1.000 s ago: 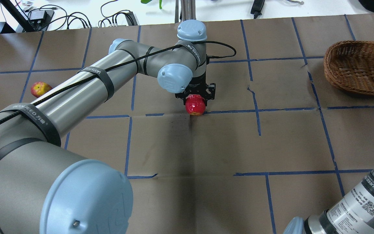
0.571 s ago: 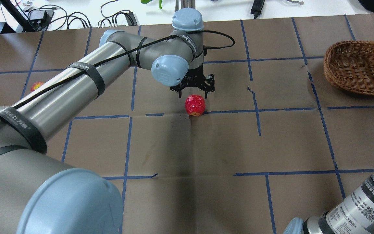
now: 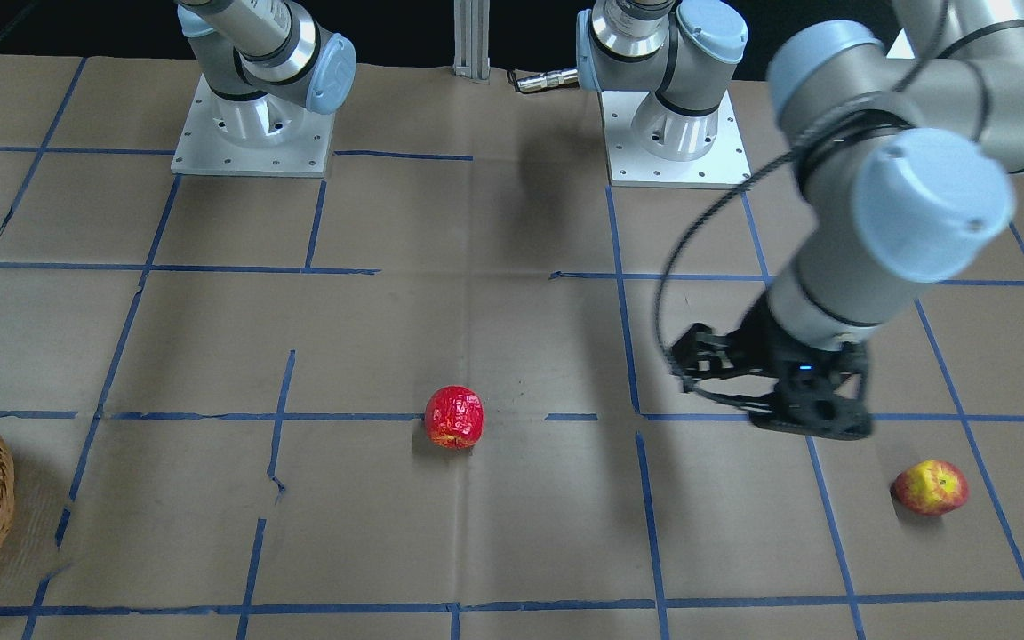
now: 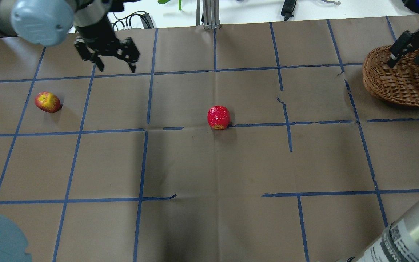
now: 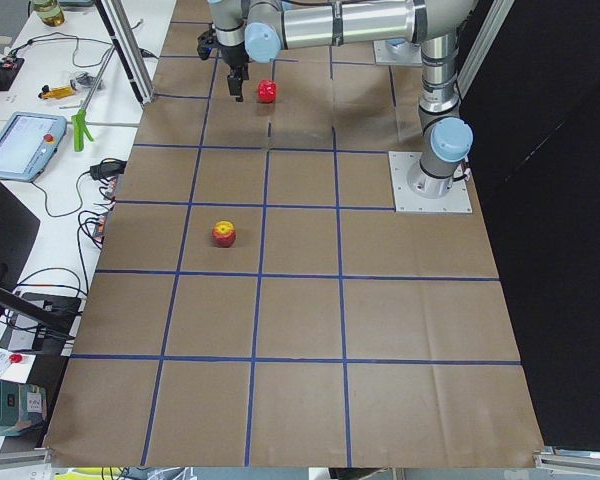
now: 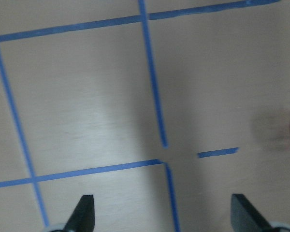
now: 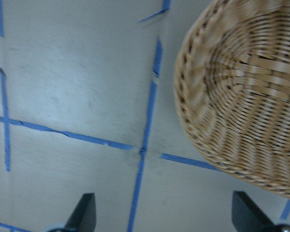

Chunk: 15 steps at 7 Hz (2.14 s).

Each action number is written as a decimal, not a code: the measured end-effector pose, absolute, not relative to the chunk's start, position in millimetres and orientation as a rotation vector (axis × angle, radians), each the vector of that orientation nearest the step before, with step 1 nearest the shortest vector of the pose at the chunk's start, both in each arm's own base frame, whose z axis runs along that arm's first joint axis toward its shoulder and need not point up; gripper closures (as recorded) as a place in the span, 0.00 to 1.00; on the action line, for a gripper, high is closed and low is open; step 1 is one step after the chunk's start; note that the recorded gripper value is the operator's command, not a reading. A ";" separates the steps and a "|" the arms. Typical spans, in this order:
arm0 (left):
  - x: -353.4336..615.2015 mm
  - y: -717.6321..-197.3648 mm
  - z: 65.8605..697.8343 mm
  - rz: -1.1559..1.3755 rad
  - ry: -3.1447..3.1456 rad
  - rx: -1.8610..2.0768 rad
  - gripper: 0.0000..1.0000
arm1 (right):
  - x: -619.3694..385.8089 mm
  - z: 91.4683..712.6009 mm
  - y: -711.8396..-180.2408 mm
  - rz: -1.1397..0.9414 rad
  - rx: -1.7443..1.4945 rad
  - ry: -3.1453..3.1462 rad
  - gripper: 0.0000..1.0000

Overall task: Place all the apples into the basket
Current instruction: 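Release the red apple at centre with the left gripper while the right returns, then grasp the red apple with the right gripper while the left reaches the yellow-red apple, then drop red apple into basket with right while left lifts yellow-red apple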

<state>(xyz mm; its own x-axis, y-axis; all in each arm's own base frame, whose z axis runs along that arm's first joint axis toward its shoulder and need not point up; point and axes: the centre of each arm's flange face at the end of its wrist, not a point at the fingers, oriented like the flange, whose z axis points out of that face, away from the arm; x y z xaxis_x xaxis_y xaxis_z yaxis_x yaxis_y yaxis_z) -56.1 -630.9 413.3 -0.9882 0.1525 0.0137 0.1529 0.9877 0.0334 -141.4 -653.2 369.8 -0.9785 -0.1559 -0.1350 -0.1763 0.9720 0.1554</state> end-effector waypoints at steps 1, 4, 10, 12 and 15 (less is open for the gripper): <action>17.7 -632.2 414.3 -0.058 -3.131 -0.287 0.02 | -80.7 376.0 -643.8 0.251 -0.164 3.030 0.00; 180.1 -658.1 357.8 0.054 -3.146 -0.479 0.02 | 143.9 366.5 -626.9 0.075 0.053 3.112 0.00; 239.2 -707.5 240.7 0.231 -3.080 -0.458 0.05 | 343.6 247.5 -579.2 -0.038 0.033 3.128 0.00; 241.1 -701.2 226.6 0.162 -3.063 -0.451 0.05 | 342.7 214.5 -570.5 -0.045 0.008 3.123 0.00; 246.4 -688.7 200.8 0.056 -3.044 -0.460 0.05 | 343.0 203.6 -568.0 -0.035 -0.017 3.117 0.63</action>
